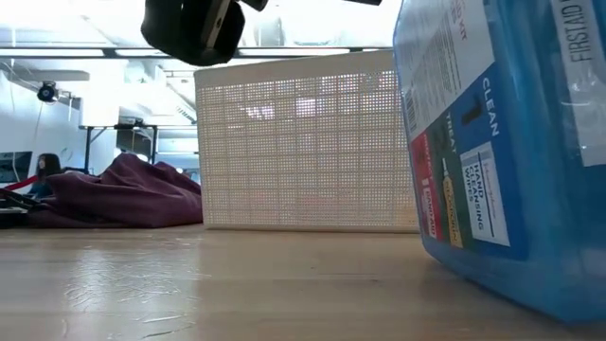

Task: Pick & place medical supplies in basket/bin
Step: Put the blue medicine kit into the white bin

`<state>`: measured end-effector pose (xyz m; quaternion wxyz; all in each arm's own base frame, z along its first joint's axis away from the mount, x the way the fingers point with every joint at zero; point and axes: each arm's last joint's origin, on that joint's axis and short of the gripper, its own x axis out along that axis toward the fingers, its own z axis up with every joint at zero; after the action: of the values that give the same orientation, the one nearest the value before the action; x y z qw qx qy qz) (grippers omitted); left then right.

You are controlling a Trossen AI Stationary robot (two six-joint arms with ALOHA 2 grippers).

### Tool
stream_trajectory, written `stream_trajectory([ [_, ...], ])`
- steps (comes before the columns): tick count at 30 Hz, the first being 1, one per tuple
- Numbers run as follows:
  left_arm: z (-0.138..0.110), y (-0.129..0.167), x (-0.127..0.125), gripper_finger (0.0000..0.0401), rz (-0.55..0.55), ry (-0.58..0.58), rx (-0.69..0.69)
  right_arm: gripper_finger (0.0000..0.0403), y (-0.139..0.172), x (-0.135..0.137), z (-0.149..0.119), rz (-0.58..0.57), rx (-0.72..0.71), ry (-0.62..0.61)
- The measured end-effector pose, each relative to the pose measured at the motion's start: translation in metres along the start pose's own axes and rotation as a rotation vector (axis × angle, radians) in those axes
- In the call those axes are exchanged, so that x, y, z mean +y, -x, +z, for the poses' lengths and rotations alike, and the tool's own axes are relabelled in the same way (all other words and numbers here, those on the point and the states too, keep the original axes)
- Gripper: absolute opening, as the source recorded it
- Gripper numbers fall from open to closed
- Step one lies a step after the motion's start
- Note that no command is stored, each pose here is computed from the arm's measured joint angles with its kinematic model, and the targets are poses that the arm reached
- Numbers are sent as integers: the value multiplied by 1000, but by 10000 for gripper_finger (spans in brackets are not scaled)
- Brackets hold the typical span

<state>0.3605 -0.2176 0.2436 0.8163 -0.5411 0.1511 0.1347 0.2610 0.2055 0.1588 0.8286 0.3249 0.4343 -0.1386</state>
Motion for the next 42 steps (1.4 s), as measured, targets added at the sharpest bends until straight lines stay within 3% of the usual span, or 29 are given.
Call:
stream_trajectory([
  [21, 13, -8, 0, 168, 9, 31, 30, 174, 5, 1, 2, 16, -4, -2],
  [28, 11, -8, 4, 172, 48, 98, 64, 174, 11, 3, 5, 38, -14, 2],
  [38, 17, -8, -5, 279, 23, 120, 71, 174, 15, 6, 6, 53, -9, -5],
  [42, 20, -8, -12, 300, 7, 94, 69, 174, 26, 16, 12, 98, -25, -7],
])
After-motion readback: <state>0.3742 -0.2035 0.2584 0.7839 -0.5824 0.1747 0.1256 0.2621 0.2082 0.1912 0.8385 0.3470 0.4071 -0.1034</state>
